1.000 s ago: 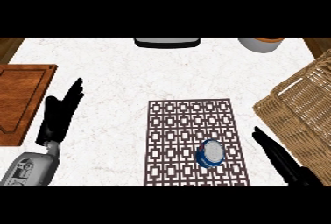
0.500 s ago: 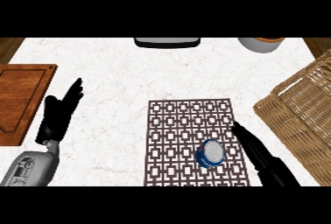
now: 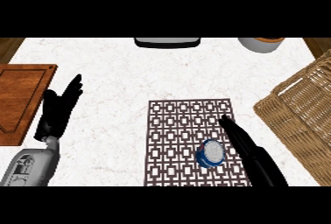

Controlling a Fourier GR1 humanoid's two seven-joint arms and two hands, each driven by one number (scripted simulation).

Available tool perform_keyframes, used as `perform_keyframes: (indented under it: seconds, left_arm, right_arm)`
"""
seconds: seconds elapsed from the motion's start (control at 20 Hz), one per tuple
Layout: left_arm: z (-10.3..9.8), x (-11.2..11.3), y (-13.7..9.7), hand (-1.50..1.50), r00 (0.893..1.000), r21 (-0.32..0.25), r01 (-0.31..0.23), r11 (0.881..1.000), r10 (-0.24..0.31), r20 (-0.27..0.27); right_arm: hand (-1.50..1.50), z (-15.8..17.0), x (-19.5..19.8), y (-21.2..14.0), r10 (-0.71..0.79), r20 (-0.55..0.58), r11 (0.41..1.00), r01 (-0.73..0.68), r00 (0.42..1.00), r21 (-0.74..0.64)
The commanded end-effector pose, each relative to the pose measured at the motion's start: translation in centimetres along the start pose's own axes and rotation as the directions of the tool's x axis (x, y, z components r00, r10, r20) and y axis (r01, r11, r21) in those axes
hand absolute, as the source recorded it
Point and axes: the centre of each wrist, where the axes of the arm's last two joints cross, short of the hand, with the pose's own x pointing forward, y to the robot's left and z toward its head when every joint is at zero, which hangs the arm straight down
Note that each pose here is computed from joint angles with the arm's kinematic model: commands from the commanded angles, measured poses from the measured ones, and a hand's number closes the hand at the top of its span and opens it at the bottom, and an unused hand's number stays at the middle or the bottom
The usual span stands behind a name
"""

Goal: Pick the can from the placemat and place it in the basket

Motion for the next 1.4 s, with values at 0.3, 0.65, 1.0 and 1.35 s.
perform_keyframes:
  seconds: [0.3,0.65,1.0,1.35]
  left_arm:
    - [0.6,-0.2,-1.6,0.00,1.000,0.004,-0.001,1.000,0.001,-0.015]
    - [0.2,-0.9,-1.2,0.00,1.000,-0.006,-0.012,1.000,0.012,-0.011]
    - [0.9,-0.7,1.5,0.00,1.000,0.006,-0.019,1.000,0.019,-0.003]
    - [-0.3,0.0,-1.4,0.00,1.000,-0.018,0.008,1.000,-0.008,-0.008]
  right_arm:
    - [-1.50,-1.6,-0.4,3.4,-0.003,-0.051,0.999,0.005,0.999,0.052]
    - [-1.50,-2.6,-0.5,2.4,-0.015,-0.039,0.998,0.017,0.999,0.054]
    - [-1.50,-2.5,-3.1,4.9,0.006,-0.038,0.998,-0.003,0.999,0.070]
    - [1.50,-4.4,-4.6,5.7,0.184,0.035,0.982,-0.185,0.982,0.025]
